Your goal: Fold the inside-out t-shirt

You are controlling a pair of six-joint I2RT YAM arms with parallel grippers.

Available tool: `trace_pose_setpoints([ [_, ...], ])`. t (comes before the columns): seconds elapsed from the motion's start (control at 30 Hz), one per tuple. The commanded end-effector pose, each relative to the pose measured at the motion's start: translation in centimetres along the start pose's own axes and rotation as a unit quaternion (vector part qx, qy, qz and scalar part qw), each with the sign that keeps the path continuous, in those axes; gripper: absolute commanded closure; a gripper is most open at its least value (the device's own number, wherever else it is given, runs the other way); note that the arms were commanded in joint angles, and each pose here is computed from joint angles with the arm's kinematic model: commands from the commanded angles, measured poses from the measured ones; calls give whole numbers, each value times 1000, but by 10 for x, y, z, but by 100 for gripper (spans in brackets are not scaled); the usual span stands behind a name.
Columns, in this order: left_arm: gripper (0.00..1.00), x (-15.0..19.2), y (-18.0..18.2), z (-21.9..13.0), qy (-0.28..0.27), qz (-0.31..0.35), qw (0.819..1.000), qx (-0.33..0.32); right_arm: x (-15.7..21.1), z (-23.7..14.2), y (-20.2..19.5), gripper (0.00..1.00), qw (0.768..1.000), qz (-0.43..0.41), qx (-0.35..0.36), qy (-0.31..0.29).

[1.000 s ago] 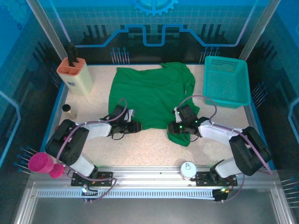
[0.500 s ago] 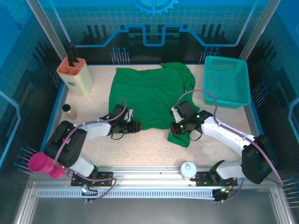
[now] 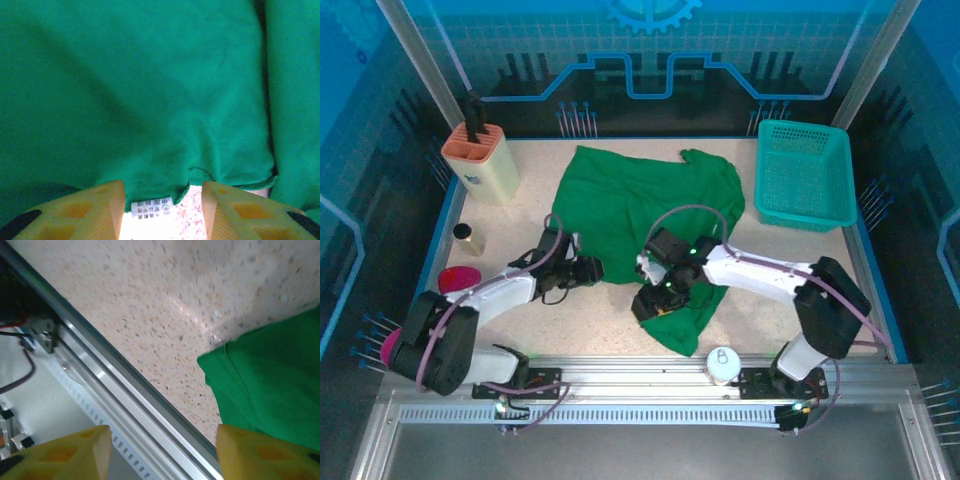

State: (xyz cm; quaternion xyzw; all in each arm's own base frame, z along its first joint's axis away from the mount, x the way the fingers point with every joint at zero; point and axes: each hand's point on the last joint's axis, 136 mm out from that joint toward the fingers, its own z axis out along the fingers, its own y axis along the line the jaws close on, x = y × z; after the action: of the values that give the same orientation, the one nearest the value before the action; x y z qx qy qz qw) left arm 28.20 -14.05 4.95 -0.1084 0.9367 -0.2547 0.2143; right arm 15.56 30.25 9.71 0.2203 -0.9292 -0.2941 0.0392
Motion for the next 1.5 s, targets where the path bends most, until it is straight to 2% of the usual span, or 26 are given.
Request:
trace_pose_setpoints([
  [0.0, 50, -9, 13, -19, -27, -11, 999, -44, 0, -37, -34, 38, 995, 83, 6, -52],
  [0.07, 49, -13, 20, -25, -40, -14, 997, -65, 3, -53, -73, 39, 986, 140, 48, -82],
  [0.17, 48, -15, 30, -25, -45, -11, 995, -90, -6, -69, -119, 40, 968, 178, 114, -135],
  [0.23, 48, -14, 34, -18, -40, -11, 994, -97, -7, -66, -149, 42, 957, 205, 144, -148],
  [0.33, 47, -12, 57, -3, -35, -35, 989, -142, -24, -66, -181, 53, 942, 225, 171, -181],
  [0.37, 48, -12, 71, 1, -38, -68, 983, -165, -27, -66, -193, 56, 937, 230, 187, -185],
  [0.47, 48, -8, 82, 10, -28, -123, 977, -169, -16, -67, -237, 71, 912, 266, 274, -154],
  [0.53, 48, -6, 84, 11, -30, -139, 975, -170, -7, -74, -259, 72, 892, 282, 330, -126],
  [0.63, 48, -3, 84, 10, -23, -137, 976, -168, -3, -73, -273, 69, 890, 299, 326, -106],
  [0.67, 48, -1, 85, 10, -21, -142, 975, -170, -2, -76, -277, 73, 889, 299, 331, -105],
  [0.73, 48, 2, 86, 9, -16, -152, 973, -174, -4, -83, -284, 98, 884, 297, 342, -112],
  [0.77, 51, 4, 87, 9, -14, -155, 972, -175, -5, -89, -288, 100, 881, 299, 346, -120],
  [0.83, 60, 6, 88, 7, -15, -163, 971, -176, -8, -104, -298, 100, 871, 299, 365, -135],
  [0.9, 82, 9, 90, 4, -18, -176, 968, -179, -16, -118, -300, 100, 873, 291, 359, -156],
  [0.97, 100, 12, 92, 2, -20, -183, 966, -183, -27, -131, -291, 100, 882, 271, 344, -177],
  [1.07, 100, 16, 94, -5, -16, -189, 963, -191, -29, -162, -277, 61, 873, 265, 351, -212],
  [1.1, 100, 19, 95, -9, -15, -188, 962, -196, -26, -171, -271, 57, 869, 268, 351, -222],
  [1.2, 100, 22, 103, -30, -26, -178, 957, -229, -11, -176, -253, 50, 871, 278, 325, -241],
  [1.33, 100, 21, 113, -54, -67, -167, 951, -250, -8, -145, -234, 44, 903, 279, 231, -231],
  [1.47, 100, 27, 113, -62, -85, -183, 950, -238, -3, -108, -239, 42, 914, 296, 196, -195],
])
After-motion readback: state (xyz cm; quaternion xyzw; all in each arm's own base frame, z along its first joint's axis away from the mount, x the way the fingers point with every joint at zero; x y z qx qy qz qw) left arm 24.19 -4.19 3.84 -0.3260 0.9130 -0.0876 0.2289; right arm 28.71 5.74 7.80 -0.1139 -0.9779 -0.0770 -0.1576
